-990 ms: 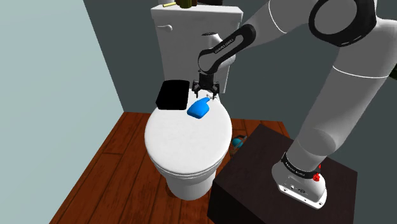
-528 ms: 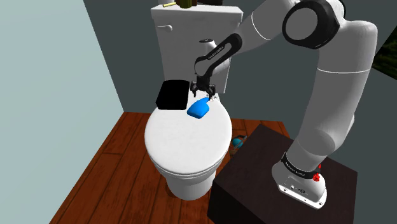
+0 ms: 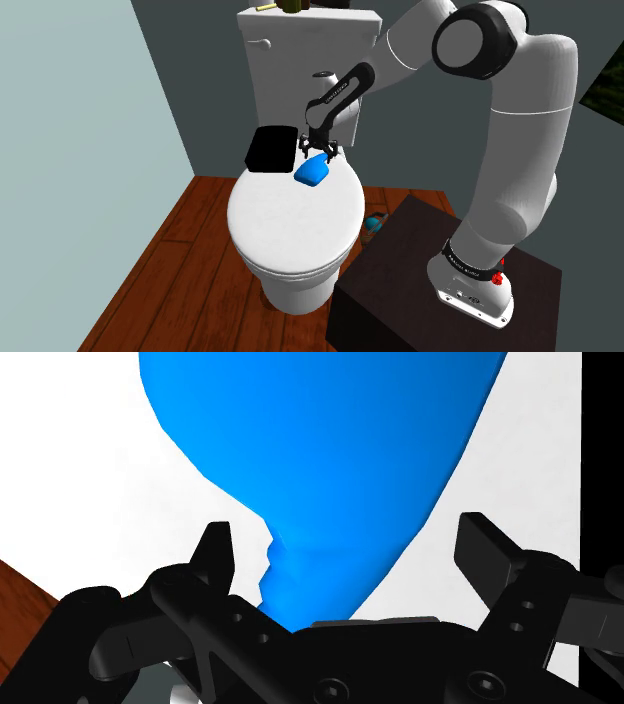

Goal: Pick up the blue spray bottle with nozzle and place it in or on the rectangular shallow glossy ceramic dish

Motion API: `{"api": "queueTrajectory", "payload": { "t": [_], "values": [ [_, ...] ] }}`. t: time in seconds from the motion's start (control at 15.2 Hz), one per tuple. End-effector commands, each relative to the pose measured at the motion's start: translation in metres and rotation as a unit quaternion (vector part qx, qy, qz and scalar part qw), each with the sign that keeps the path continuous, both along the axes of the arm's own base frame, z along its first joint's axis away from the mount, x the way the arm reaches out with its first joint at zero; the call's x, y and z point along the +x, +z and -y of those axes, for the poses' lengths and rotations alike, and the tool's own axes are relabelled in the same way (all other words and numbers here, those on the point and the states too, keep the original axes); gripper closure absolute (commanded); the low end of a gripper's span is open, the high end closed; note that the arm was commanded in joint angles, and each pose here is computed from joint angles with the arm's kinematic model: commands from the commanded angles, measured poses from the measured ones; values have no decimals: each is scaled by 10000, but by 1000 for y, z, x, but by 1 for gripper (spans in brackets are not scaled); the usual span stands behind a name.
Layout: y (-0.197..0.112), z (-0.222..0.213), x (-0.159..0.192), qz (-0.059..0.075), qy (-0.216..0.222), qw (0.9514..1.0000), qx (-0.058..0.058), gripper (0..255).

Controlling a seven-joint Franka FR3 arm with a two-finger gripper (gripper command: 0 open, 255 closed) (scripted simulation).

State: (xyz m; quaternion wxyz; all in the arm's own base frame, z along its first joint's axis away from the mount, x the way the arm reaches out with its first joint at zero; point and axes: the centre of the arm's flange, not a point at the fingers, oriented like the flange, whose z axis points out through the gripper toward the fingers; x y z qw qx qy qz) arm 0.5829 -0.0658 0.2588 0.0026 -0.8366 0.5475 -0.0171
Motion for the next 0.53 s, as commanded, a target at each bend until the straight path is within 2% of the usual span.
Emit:
{"api": "queueTrajectory", "payload": {
  "t": [0.0, 0.26, 0.33, 0.46],
  "values": [
    [0, 0, 0, 1, 0, 10000, 0, 0],
    [0, 0, 0, 1, 0, 10000, 0, 0],
    [0, 0, 0, 1, 0, 10000, 0, 255],
    [0, 0, 0, 1, 0, 10000, 0, 255]
  ]
}}
